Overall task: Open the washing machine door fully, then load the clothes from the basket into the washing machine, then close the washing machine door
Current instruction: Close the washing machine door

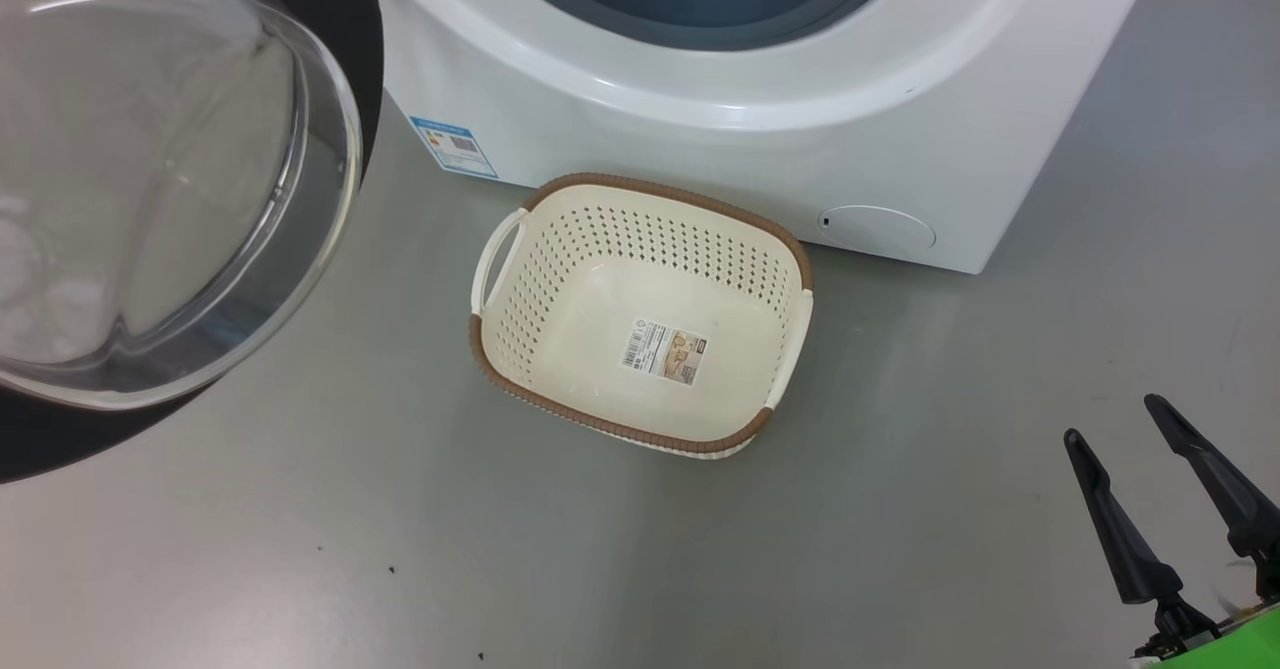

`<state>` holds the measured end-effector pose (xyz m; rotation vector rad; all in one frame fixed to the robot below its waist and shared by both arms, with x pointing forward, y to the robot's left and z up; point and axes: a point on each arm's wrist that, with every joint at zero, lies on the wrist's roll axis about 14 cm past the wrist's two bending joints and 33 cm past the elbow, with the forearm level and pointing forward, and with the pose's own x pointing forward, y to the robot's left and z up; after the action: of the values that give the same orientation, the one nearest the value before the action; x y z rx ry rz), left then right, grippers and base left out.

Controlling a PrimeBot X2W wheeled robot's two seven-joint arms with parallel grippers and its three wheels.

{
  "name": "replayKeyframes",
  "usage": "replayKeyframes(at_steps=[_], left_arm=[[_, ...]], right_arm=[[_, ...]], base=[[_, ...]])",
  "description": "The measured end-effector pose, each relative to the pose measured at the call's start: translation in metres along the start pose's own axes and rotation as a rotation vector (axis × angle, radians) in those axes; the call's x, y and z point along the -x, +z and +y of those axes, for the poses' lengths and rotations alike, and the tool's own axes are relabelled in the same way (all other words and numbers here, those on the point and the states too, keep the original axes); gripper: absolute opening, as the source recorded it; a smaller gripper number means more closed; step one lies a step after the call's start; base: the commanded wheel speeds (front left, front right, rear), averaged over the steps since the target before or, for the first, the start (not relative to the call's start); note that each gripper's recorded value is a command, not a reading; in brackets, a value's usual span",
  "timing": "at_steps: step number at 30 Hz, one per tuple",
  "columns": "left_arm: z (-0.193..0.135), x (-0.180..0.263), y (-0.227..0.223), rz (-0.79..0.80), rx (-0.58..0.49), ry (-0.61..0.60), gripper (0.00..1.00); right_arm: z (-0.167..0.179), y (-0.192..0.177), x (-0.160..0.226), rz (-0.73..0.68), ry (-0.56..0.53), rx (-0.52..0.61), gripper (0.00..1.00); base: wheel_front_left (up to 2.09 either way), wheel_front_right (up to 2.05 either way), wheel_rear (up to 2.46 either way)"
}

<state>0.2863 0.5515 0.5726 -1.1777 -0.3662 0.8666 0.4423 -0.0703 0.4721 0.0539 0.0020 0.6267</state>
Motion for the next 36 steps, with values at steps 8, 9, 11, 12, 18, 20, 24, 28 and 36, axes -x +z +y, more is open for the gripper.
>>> replayKeyframes(at_steps=[8,9,11,12,18,20,24,28,36], left_arm=[[0.0,-0.002,-0.005,-0.001,-0.041,0.013,0.0],[0.003,-0.002,-0.006,0.001,-0.05,0.023,0.0],[0.008,-0.001,-0.005,-0.007,-0.071,0.046,0.0],[0.009,-0.002,-0.006,-0.005,-0.075,0.053,0.0],[0.013,0.0,-0.009,0.039,-0.138,0.073,0.0],[0.013,0.002,-0.01,0.059,-0.149,0.074,0.0],[0.013,0.005,-0.012,0.094,-0.162,0.072,0.0],[0.013,0.008,-0.014,0.119,-0.164,0.067,0.0],[0.013,0.014,-0.016,0.15,-0.177,0.05,0.0]], right_arm=[[-0.004,-0.005,-0.001,0.009,-0.004,-0.002,1.0],[-0.004,-0.005,-0.001,0.01,-0.004,-0.002,1.0],[-0.005,-0.006,-0.001,0.012,-0.004,-0.003,1.0],[-0.005,-0.007,-0.001,0.015,-0.005,-0.002,1.0],[-0.007,-0.008,0.0,0.024,-0.005,0.001,1.0],[-0.007,-0.008,-0.001,0.023,-0.005,0.002,1.0],[-0.007,-0.008,-0.002,0.023,-0.002,0.002,1.0],[-0.006,-0.009,-0.003,0.024,0.004,0.0,1.0],[-0.006,-0.005,-0.008,0.014,0.014,0.011,1.0]], base=[[0.0,0.0,0.0],[0.0,0.0,0.0],[0.0,0.0,0.0],[0.0,0.0,0.0],[0.0,0.0,0.0],[0.0,0.0,0.0],[0.0,0.0,0.0],[0.0,0.0,0.0],[0.0,0.0,0.0]])
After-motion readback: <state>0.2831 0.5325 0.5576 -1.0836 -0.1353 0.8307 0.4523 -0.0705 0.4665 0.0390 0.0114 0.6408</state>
